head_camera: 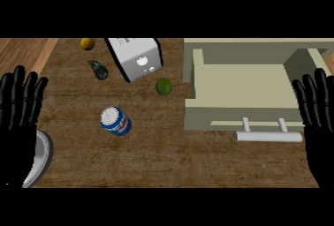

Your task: Pick up the can, place it into the drawer and close the drawer

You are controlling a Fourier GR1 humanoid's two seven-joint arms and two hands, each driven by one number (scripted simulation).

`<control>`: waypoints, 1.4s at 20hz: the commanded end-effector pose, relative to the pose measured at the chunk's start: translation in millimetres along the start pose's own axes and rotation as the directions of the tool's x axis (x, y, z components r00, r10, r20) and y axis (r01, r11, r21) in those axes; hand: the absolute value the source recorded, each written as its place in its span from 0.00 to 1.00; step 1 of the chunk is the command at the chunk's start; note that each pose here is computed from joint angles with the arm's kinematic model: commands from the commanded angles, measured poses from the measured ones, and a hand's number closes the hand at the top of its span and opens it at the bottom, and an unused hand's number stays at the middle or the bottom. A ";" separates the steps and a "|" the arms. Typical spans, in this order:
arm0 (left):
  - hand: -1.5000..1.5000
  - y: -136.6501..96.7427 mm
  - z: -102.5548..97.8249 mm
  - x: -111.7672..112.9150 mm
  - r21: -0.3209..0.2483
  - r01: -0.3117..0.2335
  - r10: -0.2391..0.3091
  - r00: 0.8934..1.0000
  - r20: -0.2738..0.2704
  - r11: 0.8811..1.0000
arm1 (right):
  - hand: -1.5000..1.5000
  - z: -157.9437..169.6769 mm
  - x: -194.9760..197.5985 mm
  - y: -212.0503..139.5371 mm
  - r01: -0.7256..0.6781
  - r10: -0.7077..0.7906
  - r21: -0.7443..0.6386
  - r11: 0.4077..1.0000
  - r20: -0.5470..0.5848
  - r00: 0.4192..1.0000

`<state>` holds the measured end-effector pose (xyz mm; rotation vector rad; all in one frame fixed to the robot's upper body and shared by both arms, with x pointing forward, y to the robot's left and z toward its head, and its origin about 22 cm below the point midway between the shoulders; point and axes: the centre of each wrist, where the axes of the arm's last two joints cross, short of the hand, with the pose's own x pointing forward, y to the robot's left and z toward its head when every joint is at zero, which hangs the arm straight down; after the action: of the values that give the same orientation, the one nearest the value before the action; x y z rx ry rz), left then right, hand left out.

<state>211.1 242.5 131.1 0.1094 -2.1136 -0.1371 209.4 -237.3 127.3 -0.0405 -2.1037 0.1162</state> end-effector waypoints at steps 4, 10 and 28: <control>0.00 -23.5 9.2 -6.6 0.308 0.148 -0.123 0.987 -0.101 0.940 | 0.00 -10.0 3.9 -6.9 0.032 -0.032 -0.009 0.999 0.010 0.999; 0.00 -21.3 37.6 -24.8 0.601 0.230 0.053 0.908 -0.416 0.766 | 0.00 18.4 -26.3 -12.8 -0.015 -0.037 -0.175 0.984 -0.288 0.957; 0.00 -97.8 12.1 -15.6 0.623 0.284 0.085 0.865 -0.494 0.728 | 0.00 44.5 -4.2 -43.1 -0.035 -0.019 -0.171 0.985 -0.305 0.952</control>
<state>206.0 152.8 106.3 0.6524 -1.5838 0.5271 191.1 -273.8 105.7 -0.1677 -1.8074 -0.0716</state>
